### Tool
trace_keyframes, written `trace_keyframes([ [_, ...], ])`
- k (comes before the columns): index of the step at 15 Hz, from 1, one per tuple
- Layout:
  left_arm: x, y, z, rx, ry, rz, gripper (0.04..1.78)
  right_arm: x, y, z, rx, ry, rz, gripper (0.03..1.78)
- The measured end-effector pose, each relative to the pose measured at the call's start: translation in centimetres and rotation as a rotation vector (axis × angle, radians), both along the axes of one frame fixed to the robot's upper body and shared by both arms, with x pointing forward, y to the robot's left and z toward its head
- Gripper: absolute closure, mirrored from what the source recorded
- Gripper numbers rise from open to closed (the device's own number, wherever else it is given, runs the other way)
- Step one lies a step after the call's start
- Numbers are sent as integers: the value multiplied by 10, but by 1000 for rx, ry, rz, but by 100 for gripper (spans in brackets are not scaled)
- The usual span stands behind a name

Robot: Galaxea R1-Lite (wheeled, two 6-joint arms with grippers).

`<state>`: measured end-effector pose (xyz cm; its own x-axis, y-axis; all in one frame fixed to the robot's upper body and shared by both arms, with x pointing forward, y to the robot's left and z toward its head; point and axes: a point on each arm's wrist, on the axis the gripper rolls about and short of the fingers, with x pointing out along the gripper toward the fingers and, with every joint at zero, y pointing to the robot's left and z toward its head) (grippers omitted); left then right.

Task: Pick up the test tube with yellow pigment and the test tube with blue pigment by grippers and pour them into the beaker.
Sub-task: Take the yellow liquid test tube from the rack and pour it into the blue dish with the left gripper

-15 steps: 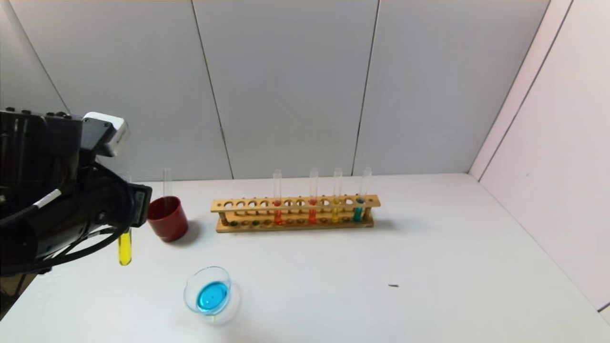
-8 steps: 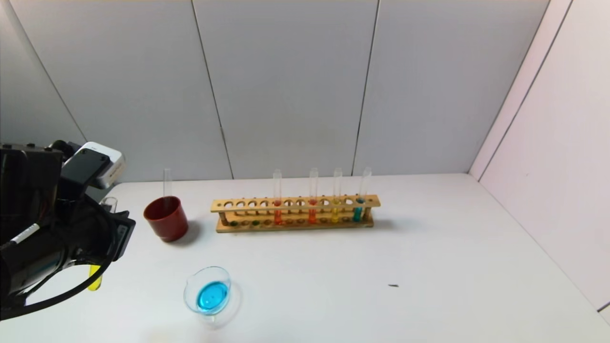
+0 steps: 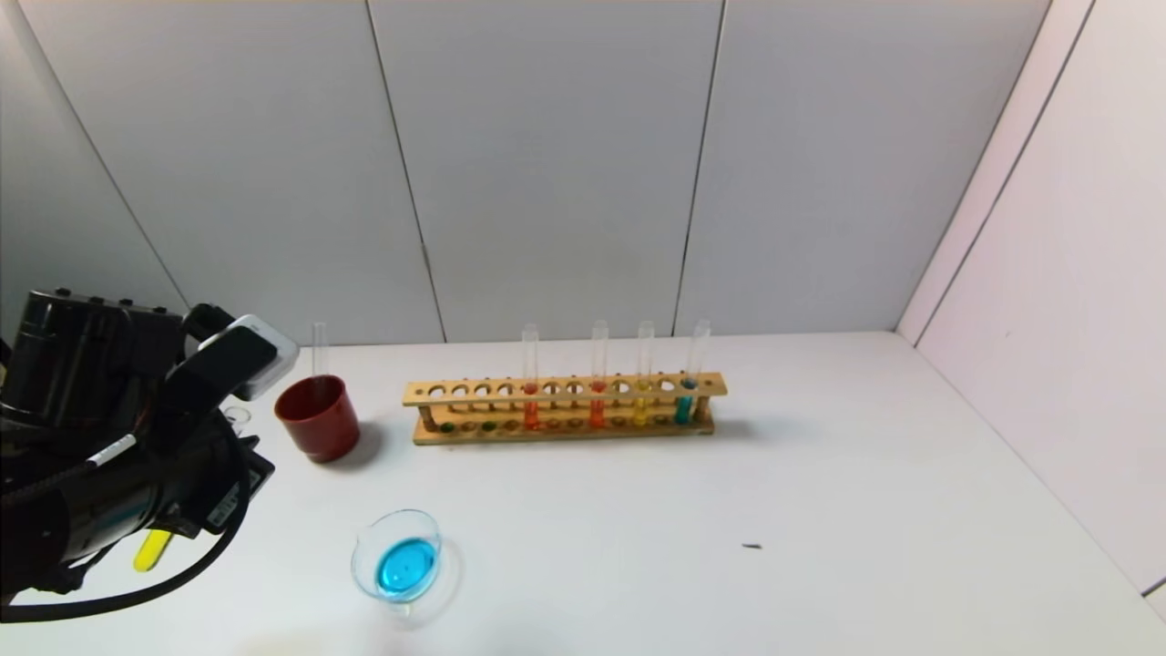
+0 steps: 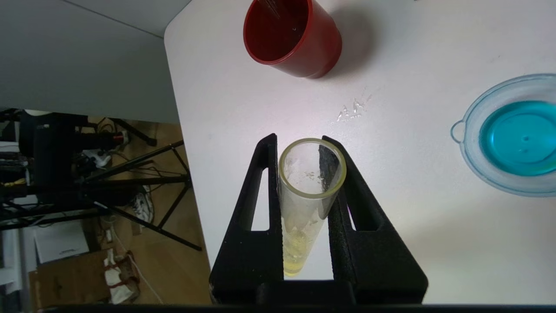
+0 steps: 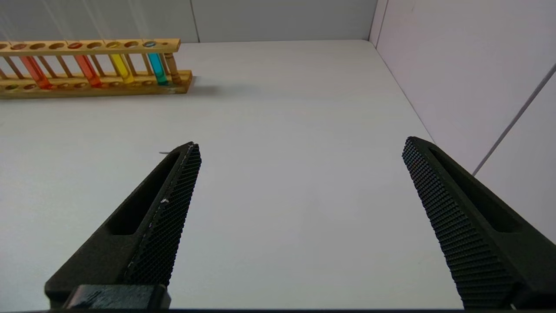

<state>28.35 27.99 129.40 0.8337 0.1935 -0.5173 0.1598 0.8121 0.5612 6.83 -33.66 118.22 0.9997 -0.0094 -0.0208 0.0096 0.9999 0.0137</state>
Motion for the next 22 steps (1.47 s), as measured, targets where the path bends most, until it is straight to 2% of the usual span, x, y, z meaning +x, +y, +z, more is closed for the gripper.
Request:
trace_keyframes([
  [11,23,-15,-39,188,225,-131,148,0,0,0,0,0,0,11],
  [22,33,-50,-64,400,495,-229,148,0,0,0,0,0,0,11],
])
